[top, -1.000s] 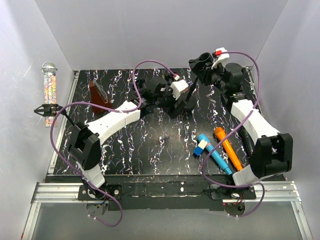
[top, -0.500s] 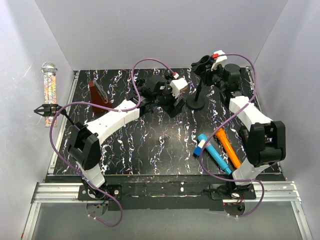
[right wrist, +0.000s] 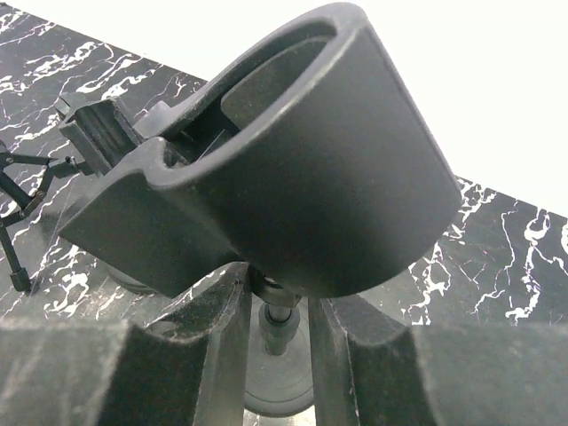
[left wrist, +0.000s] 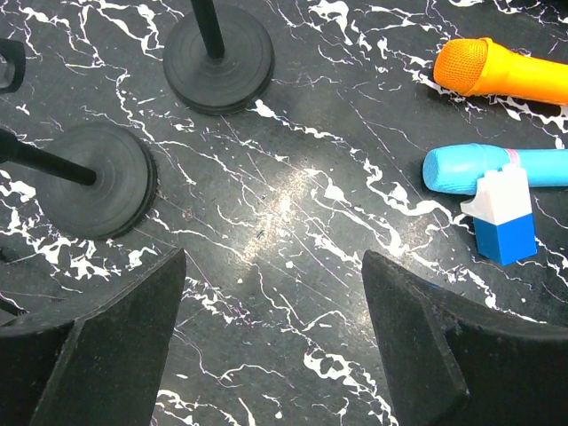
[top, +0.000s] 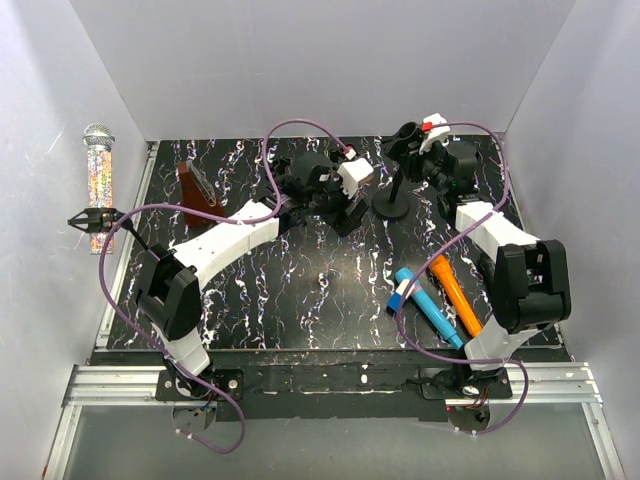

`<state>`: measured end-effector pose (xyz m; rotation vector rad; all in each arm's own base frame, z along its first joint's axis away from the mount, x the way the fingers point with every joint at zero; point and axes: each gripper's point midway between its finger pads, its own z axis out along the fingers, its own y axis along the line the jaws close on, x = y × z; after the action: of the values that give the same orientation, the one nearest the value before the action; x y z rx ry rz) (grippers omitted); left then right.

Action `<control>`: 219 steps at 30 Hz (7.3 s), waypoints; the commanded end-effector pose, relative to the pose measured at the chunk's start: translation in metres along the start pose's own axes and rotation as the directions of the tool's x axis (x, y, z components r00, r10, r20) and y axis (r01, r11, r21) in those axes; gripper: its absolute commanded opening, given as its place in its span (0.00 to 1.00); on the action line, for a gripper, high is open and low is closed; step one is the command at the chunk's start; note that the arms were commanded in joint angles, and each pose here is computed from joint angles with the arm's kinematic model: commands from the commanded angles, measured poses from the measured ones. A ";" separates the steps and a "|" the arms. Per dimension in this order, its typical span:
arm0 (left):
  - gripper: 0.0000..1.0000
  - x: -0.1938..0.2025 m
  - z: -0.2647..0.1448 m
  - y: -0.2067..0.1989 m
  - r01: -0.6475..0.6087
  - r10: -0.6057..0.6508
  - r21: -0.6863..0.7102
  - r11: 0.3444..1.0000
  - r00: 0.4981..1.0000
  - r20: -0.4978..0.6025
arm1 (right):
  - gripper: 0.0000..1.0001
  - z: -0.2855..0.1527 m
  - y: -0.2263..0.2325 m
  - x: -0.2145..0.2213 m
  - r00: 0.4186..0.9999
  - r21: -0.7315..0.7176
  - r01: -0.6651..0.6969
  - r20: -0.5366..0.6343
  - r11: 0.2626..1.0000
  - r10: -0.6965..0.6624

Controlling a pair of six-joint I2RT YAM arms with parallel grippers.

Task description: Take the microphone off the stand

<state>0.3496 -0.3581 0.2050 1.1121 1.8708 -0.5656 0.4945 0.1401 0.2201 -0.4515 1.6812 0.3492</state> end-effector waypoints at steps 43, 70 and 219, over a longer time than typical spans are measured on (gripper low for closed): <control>0.73 -0.164 0.066 0.057 -0.157 0.249 -0.223 0.962 0.840 0.482 | 0.78 -0.022 -0.013 -0.124 0.908 -0.060 -0.419 -0.025 0.906 0.419; 0.76 -0.162 0.040 0.036 -0.161 0.216 -0.155 0.975 0.858 0.466 | 0.81 -0.031 -0.011 -0.123 0.874 -0.078 -0.486 -0.016 0.871 0.486; 0.00 -0.101 -0.330 0.065 0.057 0.037 -0.282 0.958 0.948 0.315 | 0.77 -0.082 0.141 -0.106 0.978 -0.396 -0.191 -0.152 0.898 0.141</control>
<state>0.2969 -0.1104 0.4401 0.6768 1.7401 -0.3361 0.3648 0.2245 0.3077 -0.6159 1.8530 0.8124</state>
